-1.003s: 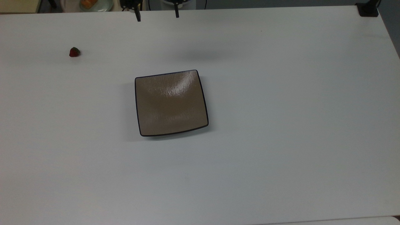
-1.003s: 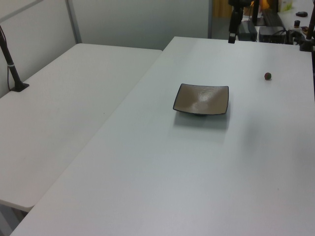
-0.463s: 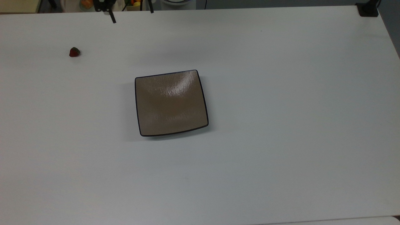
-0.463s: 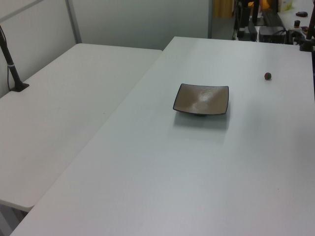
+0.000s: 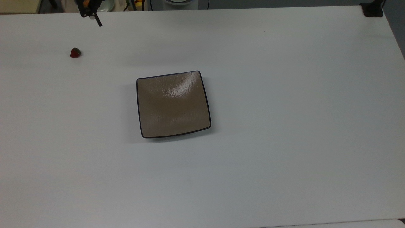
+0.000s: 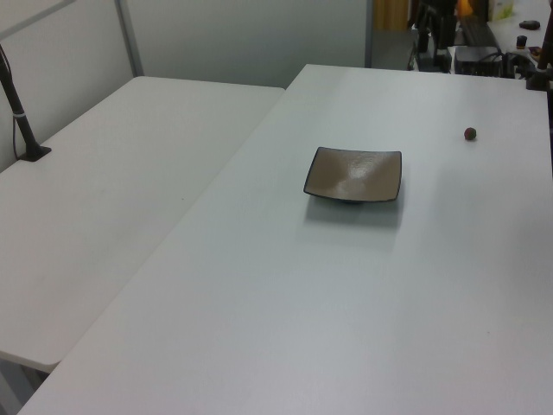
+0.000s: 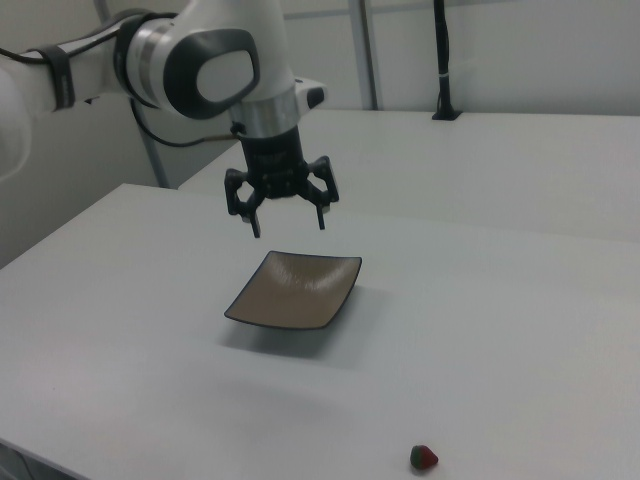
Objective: Strawberries on a ceramic plate
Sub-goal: 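Lower the open gripper over the red strawberry, then close the gripper around the strawberry, then lift the held strawberry off the table, then carry the strawberry over the brown ceramic plate and lower it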
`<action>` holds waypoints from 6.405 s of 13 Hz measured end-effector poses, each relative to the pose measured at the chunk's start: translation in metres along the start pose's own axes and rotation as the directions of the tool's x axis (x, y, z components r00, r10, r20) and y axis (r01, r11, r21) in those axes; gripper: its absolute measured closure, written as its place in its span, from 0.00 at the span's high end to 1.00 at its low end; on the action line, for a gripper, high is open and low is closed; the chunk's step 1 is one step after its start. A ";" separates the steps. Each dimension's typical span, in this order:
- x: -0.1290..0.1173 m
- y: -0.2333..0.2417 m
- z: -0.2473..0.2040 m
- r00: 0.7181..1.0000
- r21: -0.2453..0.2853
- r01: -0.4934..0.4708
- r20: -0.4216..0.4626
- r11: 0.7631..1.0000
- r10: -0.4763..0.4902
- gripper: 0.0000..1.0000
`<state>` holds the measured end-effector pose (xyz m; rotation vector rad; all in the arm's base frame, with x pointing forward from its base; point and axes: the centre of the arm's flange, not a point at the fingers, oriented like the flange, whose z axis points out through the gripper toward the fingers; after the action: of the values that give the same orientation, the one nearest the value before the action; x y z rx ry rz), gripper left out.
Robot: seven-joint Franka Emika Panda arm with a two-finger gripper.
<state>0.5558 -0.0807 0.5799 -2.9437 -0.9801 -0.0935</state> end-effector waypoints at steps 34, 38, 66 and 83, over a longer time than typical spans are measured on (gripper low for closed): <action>-0.159 0.124 0.245 0.953 -0.091 0.088 0.298 0.992 -0.057 1.00; -0.168 0.125 0.260 0.945 -0.074 0.117 0.315 0.990 -0.088 0.90; 0.033 0.040 0.081 0.940 -0.073 -0.336 0.042 0.939 0.339 0.38; 0.150 -0.051 0.175 0.912 -0.009 -0.390 -0.142 0.921 0.385 0.38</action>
<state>0.6529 0.0592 0.4161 -3.0481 -0.3667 -0.2995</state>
